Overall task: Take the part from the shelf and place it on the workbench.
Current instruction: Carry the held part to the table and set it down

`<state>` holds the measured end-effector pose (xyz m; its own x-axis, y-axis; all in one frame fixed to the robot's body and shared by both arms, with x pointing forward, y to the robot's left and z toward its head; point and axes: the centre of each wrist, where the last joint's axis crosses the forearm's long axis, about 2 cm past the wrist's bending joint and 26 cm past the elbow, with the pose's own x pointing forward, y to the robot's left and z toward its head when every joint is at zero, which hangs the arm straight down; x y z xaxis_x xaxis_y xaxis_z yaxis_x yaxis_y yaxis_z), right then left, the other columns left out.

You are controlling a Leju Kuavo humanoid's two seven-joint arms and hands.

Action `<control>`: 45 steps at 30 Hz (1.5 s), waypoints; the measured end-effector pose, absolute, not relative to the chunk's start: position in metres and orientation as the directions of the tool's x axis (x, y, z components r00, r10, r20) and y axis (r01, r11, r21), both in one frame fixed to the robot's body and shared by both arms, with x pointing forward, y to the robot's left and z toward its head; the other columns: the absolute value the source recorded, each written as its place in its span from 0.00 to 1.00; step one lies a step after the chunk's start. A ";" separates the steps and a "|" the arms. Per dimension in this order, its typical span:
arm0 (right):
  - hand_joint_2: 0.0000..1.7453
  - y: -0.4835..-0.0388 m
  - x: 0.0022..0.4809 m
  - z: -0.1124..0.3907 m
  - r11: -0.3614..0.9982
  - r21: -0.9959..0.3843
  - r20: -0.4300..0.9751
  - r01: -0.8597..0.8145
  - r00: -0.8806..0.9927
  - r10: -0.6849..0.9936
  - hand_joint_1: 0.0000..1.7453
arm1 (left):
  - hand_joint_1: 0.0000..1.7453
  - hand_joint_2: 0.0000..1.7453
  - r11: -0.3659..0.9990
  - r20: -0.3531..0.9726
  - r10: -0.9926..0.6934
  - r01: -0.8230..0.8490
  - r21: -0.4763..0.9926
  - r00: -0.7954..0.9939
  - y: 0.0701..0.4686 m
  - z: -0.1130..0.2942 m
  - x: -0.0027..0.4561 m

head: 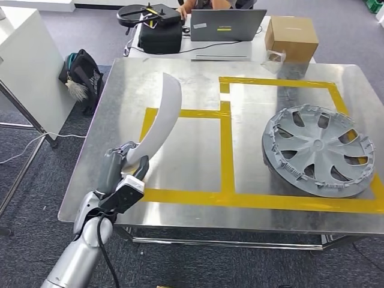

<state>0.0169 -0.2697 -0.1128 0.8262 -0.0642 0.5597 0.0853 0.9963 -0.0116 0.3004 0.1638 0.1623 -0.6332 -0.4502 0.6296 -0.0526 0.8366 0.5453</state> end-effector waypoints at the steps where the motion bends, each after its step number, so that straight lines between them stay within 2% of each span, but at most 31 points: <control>1: 1.00 -0.270 0.017 -0.113 0.997 -0.011 0.558 0.082 0.827 -0.062 0.00 | 1.00 1.00 0.822 0.624 -0.471 -0.053 0.568 -0.623 0.164 0.163 0.304; 9: 1.00 -0.268 0.022 -0.112 0.999 -0.009 0.559 0.047 0.829 -0.034 0.00 | 1.00 1.00 0.592 0.468 -0.721 -0.102 0.800 -0.512 0.159 0.156 0.334; 13: 1.00 -0.267 0.024 -0.112 0.999 -0.011 0.556 0.033 0.831 -0.021 0.00 | 1.00 1.00 0.412 0.328 -0.844 -0.122 0.903 -0.424 0.156 0.148 0.344; 17: 1.00 -0.267 0.026 -0.112 1.000 -0.011 0.551 0.021 0.834 -0.011 0.00 | 1.00 1.00 0.272 0.215 -0.898 -0.099 0.957 -0.384 0.155 0.134 0.350; 23: 1.00 -0.267 0.026 -0.112 1.000 -0.010 0.548 0.012 0.836 -0.005 0.00 | 1.00 1.00 0.135 0.105 -0.930 -0.062 0.989 -0.351 0.154 0.118 0.352; 26: 1.00 -0.267 0.026 -0.112 1.000 -0.008 0.548 0.009 0.837 -0.003 0.00 | 1.00 1.00 0.141 0.114 -0.923 -0.049 0.989 -0.367 0.154 0.114 0.352; 32: 1.00 -0.266 0.026 -0.112 1.000 -0.007 0.548 0.003 0.836 0.001 0.00 | 1.00 1.00 0.267 0.241 -0.865 0.002 0.964 -0.440 0.154 0.111 0.349; 36: 1.00 -0.266 0.026 -0.112 1.000 -0.007 0.548 0.003 0.836 0.001 0.00 | 1.00 1.00 0.291 0.263 -0.854 0.008 0.957 -0.449 0.153 0.111 0.348; 40: 1.00 -0.266 0.025 -0.112 1.000 -0.007 0.548 0.008 0.837 -0.003 0.00 | 1.00 1.00 0.429 0.372 -0.782 0.000 0.903 -0.500 0.148 0.115 0.337; 45: 1.00 -0.267 0.024 -0.112 1.000 -0.010 0.546 0.010 0.838 -0.003 0.00 | 1.00 1.00 0.472 0.403 -0.758 -0.005 0.882 -0.514 0.147 0.114 0.326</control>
